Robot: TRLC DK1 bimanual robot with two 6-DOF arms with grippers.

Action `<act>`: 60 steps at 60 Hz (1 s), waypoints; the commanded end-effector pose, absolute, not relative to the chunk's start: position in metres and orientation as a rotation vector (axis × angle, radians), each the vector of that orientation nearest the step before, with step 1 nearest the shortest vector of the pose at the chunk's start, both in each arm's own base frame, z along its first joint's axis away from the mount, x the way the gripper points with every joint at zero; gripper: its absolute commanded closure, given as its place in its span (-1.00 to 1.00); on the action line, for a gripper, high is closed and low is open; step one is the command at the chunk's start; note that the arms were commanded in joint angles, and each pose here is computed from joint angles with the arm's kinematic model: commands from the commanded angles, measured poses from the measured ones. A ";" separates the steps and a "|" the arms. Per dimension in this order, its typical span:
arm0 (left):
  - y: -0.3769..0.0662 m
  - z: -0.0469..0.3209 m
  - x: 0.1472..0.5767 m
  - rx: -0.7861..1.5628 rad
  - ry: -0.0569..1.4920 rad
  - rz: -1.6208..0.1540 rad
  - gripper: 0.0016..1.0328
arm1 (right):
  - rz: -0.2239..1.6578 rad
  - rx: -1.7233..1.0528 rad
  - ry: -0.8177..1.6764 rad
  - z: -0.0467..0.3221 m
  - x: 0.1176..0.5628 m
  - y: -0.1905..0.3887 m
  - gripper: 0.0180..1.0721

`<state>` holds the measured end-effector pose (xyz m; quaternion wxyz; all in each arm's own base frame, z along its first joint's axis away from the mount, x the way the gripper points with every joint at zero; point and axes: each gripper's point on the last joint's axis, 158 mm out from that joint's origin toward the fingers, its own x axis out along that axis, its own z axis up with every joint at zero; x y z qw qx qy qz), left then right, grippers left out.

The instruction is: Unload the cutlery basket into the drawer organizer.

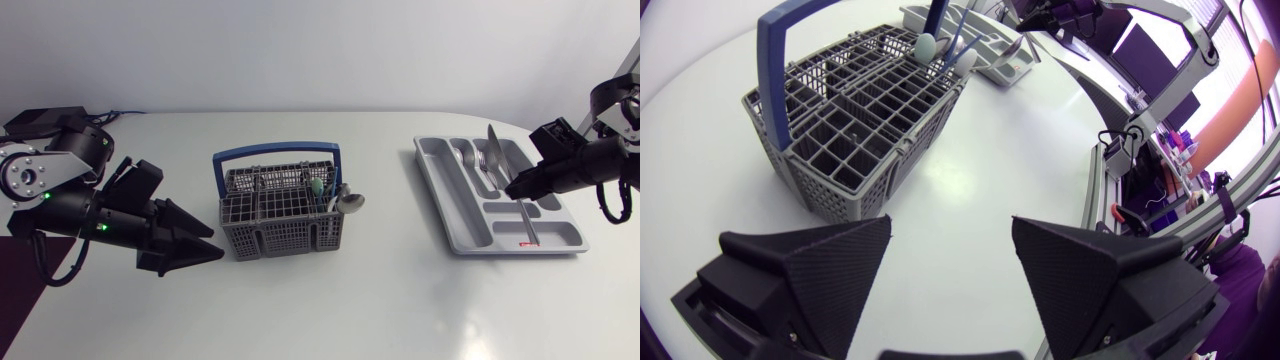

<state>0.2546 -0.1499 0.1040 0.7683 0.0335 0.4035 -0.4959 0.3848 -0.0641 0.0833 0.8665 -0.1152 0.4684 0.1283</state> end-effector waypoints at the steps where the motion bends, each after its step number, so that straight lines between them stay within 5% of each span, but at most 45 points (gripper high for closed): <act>1: -0.152 0.099 0.246 0.059 0.895 -1.073 -0.62 | 0.217 -0.232 0.965 0.085 0.406 -0.087 0.88; 37: -0.158 0.102 0.242 0.126 0.874 -1.042 -0.62 | -0.048 -0.189 0.959 0.073 0.501 -0.200 0.88; 60: -0.163 0.113 0.244 0.168 0.794 -1.001 -0.62 | -0.156 -0.113 1.012 0.033 0.535 -0.230 0.88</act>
